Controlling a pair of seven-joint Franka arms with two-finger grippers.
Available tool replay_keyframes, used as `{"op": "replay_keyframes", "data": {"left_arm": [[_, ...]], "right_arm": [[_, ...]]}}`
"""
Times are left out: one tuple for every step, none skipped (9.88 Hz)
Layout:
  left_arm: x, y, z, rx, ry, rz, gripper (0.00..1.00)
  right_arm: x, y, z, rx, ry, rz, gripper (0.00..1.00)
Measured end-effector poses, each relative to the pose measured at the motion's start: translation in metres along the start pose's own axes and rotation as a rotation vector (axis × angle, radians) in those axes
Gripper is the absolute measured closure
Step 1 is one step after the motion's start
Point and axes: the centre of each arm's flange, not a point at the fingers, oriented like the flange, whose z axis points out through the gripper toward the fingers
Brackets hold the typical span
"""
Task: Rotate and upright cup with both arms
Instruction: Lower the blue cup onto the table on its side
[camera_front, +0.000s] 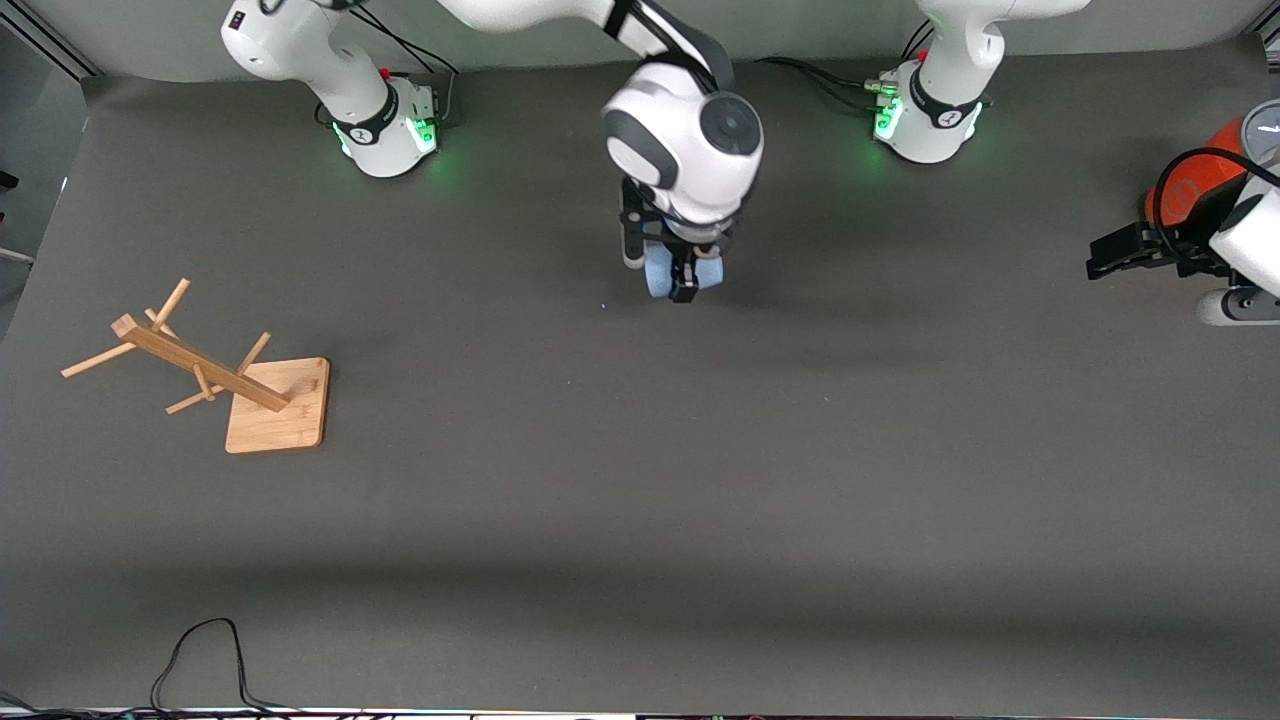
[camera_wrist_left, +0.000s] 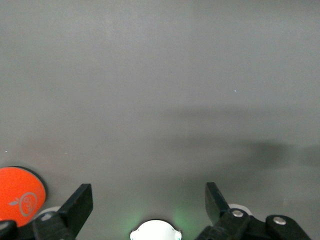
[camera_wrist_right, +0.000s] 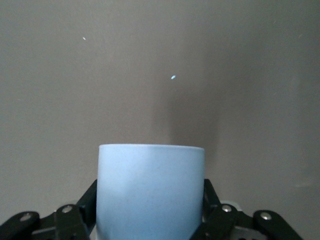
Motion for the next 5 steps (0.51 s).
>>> {"op": "replay_keyframes", "data": {"left_arm": [[0.001,0.001,0.001,0.0,-0.002,0.002,0.0],[0.002,0.001,0.003,0.0,-0.005,0.003,0.0],[0.003,0.002,0.004,0.0,-0.008,0.004,0.0],[0.003,0.002,0.004,0.0,-0.009,0.004,0.0],[0.003,0.002,0.004,0.0,-0.009,0.004,0.0]], "right_arm": [[-0.011,-0.004,0.018,0.004,0.009,0.025,0.19],[-0.02,-0.006,0.037,0.008,0.014,0.044,0.19],[-0.027,-0.008,0.055,0.013,0.017,0.055,0.19],[-0.032,-0.01,0.07,0.018,0.017,0.067,0.19],[-0.035,-0.011,0.083,0.018,0.022,0.077,0.19]]}}
